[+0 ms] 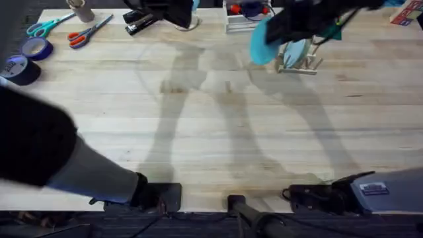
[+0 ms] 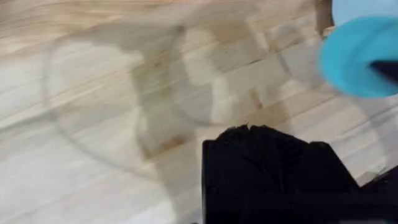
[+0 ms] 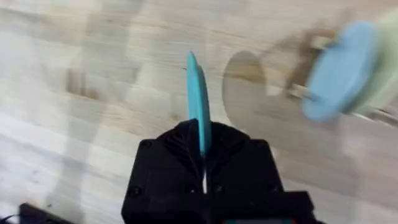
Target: Pick up the plates from the table one by one and place each into a slot on the dish rack.
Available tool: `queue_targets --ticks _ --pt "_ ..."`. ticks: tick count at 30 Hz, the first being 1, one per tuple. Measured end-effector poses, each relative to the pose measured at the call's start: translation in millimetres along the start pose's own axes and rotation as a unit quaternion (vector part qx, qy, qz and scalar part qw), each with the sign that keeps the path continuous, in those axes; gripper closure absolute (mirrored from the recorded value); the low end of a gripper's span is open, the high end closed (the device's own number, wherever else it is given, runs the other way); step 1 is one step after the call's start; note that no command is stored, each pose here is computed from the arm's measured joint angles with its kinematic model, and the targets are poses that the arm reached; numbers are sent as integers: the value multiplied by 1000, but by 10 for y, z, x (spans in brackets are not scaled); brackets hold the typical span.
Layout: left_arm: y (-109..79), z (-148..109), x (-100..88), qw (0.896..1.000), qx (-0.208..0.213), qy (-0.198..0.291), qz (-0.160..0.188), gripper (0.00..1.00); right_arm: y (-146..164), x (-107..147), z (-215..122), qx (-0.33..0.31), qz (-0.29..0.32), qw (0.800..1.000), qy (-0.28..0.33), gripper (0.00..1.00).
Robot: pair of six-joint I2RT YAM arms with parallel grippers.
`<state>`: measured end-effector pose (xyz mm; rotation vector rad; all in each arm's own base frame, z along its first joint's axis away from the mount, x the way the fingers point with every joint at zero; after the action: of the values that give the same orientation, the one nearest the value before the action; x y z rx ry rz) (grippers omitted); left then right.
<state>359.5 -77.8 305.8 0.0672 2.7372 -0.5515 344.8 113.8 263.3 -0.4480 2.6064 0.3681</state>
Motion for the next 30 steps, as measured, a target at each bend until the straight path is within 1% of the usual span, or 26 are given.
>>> queue_targets --ticks 6,12,16,19,21,24,25,27,29,30 --pt "-75 -534 248 999 -38 -37 10 961 -188 156 -589 81 -2 996 -26 972" --pt "-153 -1059 565 994 -65 -84 21 961 -351 332 -1031 158 13 986 -46 972" --pt "-189 -1332 767 990 -77 -114 28 960 -441 449 -1220 198 27 979 -46 972" --pt "-217 -1505 890 986 -81 -140 33 956 -505 522 -1299 224 35 973 -38 972" --pt "-232 -1588 949 984 -82 -154 36 920 -542 540 -1318 236 40 970 -35 972" --pt "-253 -1681 1021 981 -81 -169 41 790 -572 547 -1330 245 43 968 -33 970" --pt "-256 -1699 1035 981 -81 -172 44 696 -575 548 -1332 247 43 967 -33 970" --pt "-261 -1726 1056 980 -81 -177 45 367 -577 549 -1333 249 43 967 -33 970" --pt "-262 -1731 1061 980 -81 -178 45 75 -579 549 -1334 250 43 967 -33 969" --pt "-262 -1732 1061 980 -81 -178 45 24 -579 549 -1334 250 43 967 -33 970"
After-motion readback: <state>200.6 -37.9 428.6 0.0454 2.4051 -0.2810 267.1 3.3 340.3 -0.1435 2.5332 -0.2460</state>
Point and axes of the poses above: each hand's point on the last joint's axis, 136 mm out from that joint toward the fingers, its own z axis out along the fingers, its own y axis along the line the jaws close on, x = y × z, the point moved 8 cm from there along -z, back along the fingers, and after that the axes turned 13 degrees about -z, right-handed, at the moved point
